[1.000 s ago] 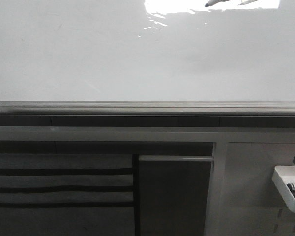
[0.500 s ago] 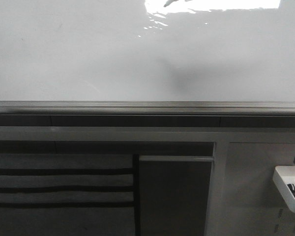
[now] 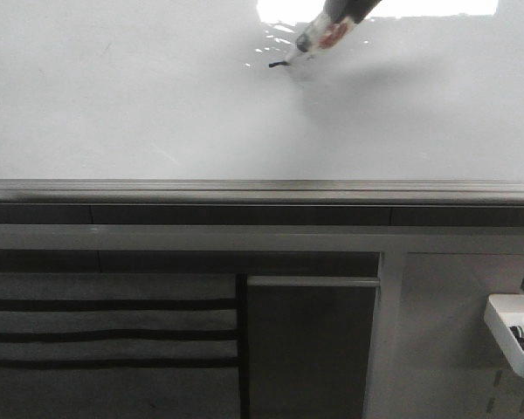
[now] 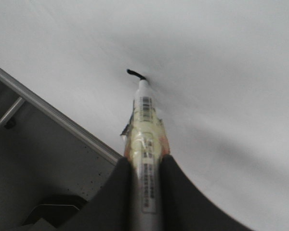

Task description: Write number 3 on whiteboard

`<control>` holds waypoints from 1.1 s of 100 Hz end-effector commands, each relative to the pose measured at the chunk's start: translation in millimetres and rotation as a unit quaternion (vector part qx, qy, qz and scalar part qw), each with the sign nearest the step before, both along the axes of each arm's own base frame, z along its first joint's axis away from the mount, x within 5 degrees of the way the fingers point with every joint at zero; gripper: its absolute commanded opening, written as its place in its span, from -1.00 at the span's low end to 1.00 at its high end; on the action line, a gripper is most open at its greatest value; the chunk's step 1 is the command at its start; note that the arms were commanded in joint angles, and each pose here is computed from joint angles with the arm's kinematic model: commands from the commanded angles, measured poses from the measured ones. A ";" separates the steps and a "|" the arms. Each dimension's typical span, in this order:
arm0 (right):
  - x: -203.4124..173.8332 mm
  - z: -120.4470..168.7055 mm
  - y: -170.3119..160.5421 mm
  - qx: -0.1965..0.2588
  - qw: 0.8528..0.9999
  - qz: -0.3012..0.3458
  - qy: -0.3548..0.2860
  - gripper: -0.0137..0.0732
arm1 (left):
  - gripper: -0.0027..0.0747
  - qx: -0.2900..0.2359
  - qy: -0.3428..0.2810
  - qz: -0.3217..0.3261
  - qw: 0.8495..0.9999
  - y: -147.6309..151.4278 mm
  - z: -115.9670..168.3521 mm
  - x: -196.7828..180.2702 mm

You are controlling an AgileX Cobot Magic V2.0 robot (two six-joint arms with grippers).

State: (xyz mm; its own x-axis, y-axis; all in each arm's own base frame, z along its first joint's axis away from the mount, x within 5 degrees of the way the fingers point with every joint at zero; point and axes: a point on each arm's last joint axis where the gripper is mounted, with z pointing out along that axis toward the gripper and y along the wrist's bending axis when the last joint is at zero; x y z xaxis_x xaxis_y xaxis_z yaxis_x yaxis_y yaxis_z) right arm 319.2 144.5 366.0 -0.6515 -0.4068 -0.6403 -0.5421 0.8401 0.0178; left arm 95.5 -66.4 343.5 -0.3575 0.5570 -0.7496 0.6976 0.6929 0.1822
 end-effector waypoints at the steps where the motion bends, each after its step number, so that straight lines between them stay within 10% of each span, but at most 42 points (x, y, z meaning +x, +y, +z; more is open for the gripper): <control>1: -2.4 20.7 -26.5 -0.024 0.998 -0.040 -0.034 -0.71 | -0.98 -0.033 -0.028 0.006 0.999 -2.9 12.3 3.6; 80: -12.7 -30.1 36.1 0.019 0.999 0.038 -0.010 -0.71 | -0.98 -0.033 -0.028 0.006 0.999 -2.9 12.3 3.6; 110: -58.1 28.0 48.0 0.058 0.991 0.093 -0.070 -0.71 | -0.98 -0.033 -0.028 0.006 0.999 -2.9 12.3 3.6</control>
State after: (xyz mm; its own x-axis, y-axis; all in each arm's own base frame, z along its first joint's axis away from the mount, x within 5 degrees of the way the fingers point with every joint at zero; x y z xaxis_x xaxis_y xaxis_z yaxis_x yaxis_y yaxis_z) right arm 290.2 200.9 338.6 -0.6041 -0.4921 -0.6268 -0.6650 0.7447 0.0562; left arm 95.8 -66.6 343.3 -0.3586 0.5577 -0.7486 0.6979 0.6928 0.1818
